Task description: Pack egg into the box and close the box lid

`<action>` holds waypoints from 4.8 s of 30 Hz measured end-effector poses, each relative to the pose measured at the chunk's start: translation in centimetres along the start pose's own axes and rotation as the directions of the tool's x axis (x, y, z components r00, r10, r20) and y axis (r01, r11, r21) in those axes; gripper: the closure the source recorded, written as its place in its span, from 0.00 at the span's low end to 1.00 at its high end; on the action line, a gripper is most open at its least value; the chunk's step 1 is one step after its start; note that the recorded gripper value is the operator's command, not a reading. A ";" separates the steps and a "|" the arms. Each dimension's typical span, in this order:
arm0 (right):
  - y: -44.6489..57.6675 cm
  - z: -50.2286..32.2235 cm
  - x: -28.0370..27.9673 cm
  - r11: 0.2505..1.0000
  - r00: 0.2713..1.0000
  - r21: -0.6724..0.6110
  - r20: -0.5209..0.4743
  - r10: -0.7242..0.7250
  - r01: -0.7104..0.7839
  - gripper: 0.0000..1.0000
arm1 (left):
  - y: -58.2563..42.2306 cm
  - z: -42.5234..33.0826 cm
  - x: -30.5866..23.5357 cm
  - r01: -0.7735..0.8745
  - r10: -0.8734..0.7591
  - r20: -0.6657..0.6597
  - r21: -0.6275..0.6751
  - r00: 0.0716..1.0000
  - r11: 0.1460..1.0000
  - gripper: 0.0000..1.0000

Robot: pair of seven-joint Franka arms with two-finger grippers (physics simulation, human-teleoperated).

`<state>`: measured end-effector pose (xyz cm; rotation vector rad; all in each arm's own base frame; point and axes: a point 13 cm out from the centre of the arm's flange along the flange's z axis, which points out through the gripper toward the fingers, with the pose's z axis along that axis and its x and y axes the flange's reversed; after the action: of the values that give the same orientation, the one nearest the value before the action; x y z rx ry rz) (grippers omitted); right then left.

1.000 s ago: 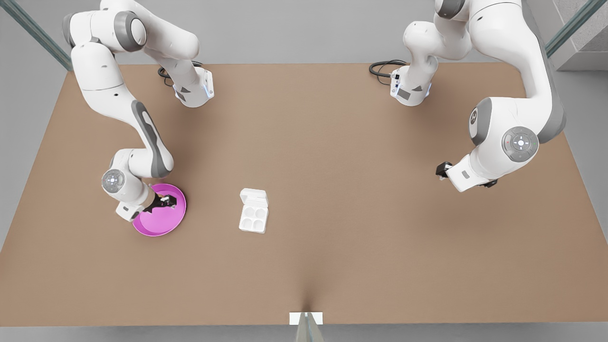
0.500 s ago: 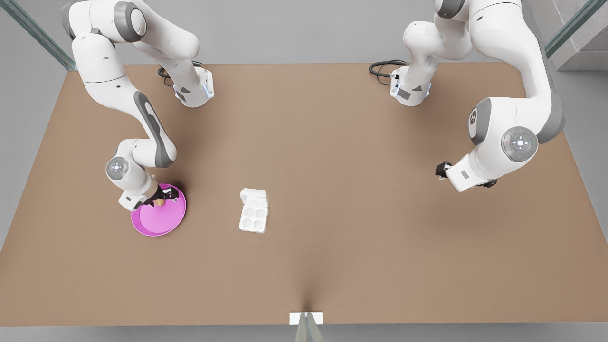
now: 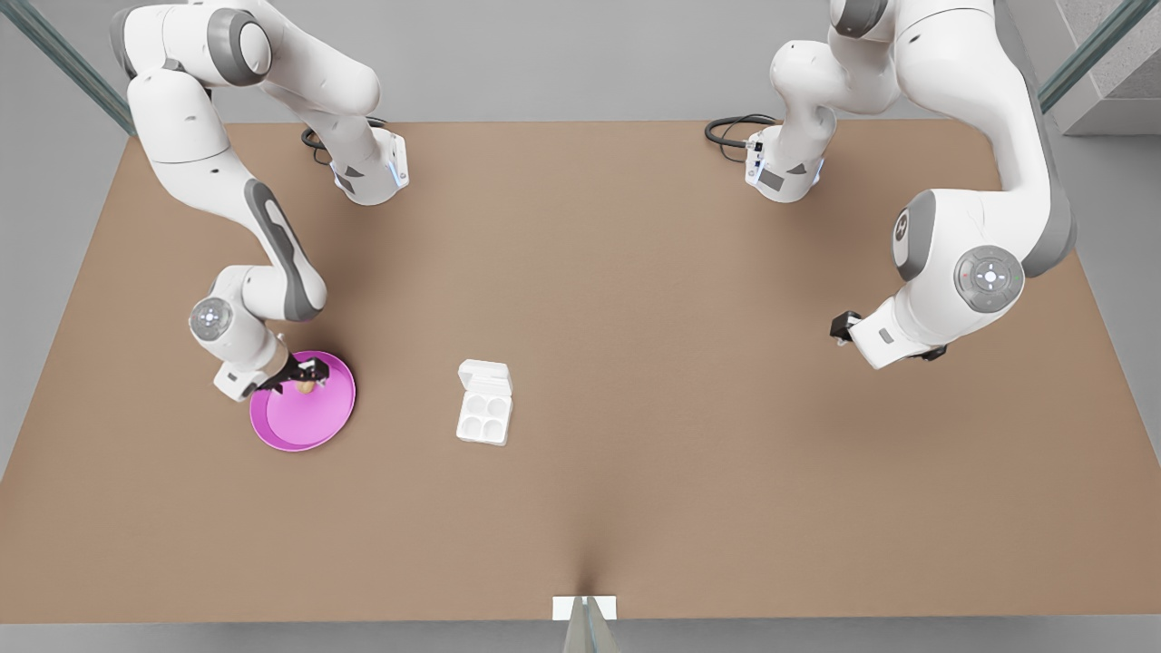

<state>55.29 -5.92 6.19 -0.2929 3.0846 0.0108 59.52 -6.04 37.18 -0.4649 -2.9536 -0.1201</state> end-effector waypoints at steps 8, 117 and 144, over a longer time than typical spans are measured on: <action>0.0 0.3 -0.2 1.000 1.000 0.002 0.021 -0.003 0.003 0.00 | -0.1 0.2 -0.1 -0.002 0.002 -0.002 -0.001 1.000 1.000 0.00; 1.2 -37.3 -11.5 0.950 0.941 0.098 -0.143 0.307 -0.295 0.00 | -62.6 21.4 -11.4 0.512 -0.571 -0.043 0.502 0.820 0.697 0.79; 2.2 -37.4 -12.1 0.962 0.956 0.112 -0.131 0.264 -0.250 0.00 | -60.0 20.1 -16.5 0.590 -0.691 -0.055 0.573 0.721 0.569 0.79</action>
<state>65.15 -1.85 44.06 0.1194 3.2298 -0.1539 53.73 -65.85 11.36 0.7464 -2.9410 0.7360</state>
